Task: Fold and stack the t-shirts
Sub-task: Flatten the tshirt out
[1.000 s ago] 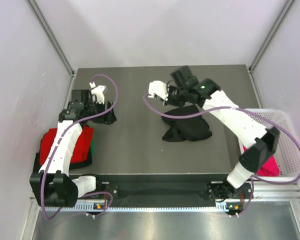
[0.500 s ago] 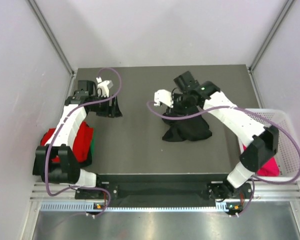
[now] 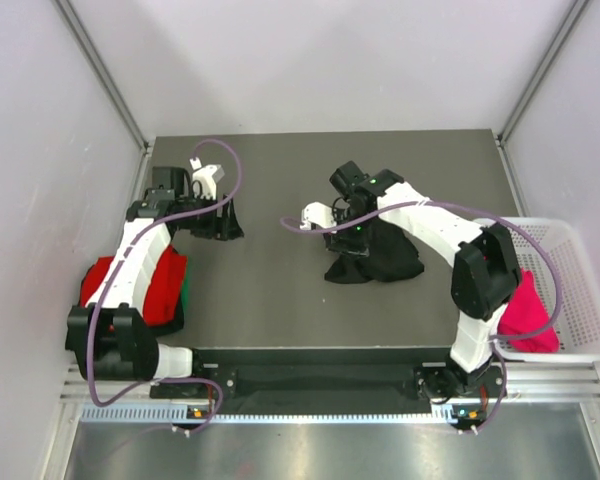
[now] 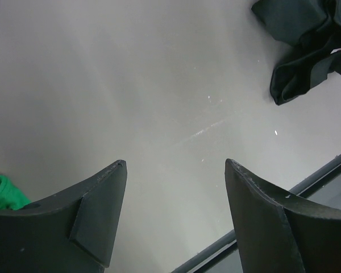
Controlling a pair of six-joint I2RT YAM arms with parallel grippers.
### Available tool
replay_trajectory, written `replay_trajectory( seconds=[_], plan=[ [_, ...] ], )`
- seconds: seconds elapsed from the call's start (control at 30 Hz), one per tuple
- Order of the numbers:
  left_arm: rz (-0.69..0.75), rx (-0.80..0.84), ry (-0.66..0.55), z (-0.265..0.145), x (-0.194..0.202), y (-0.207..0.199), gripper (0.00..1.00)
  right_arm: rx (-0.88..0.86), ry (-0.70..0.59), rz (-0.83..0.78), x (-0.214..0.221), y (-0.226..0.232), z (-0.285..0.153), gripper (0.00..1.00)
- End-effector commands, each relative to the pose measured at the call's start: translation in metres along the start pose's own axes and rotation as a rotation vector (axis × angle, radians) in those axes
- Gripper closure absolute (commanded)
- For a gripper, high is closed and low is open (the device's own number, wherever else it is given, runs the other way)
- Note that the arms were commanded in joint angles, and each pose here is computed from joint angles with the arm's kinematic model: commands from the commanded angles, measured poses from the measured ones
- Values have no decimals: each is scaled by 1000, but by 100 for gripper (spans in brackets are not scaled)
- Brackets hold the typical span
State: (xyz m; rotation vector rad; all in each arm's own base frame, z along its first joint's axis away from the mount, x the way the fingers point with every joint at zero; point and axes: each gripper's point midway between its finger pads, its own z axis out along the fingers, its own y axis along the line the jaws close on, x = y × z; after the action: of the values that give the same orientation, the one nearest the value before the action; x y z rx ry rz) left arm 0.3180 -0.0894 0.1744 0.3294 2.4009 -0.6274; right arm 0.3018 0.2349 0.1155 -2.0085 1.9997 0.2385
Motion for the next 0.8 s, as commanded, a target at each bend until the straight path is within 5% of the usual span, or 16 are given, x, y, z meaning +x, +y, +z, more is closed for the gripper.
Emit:
replay_trajectory(
  seconds=[0.0, 0.03, 0.17, 0.23, 0.37, 0.53, 0.77],
  plan=[
    [33, -1, -53, -7, -8, -2, 25, -33, -14, 17, -4, 3, 5, 38],
    [37, -2, -57, -7, -8, -3, 25, -40, -7, 20, -3, 3, 9, 40],
    [36, -8, -58, -7, -7, -2, 26, -9, 7, 24, -3, -4, 6, 90],
    [23, 16, -67, -5, -10, -5, 26, 36, -21, 6, -10, -9, -16, 100],
    [-9, 99, -35, 14, -27, -9, 27, 192, -144, -71, -34, -16, -85, 100],
    [0, 212, 190, 76, -18, -31, 27, 522, -243, -148, -36, -23, -185, 100],
    [51, 360, 239, 145, -55, -76, 26, 473, -198, -126, 3, 13, -186, 100]
  ],
)
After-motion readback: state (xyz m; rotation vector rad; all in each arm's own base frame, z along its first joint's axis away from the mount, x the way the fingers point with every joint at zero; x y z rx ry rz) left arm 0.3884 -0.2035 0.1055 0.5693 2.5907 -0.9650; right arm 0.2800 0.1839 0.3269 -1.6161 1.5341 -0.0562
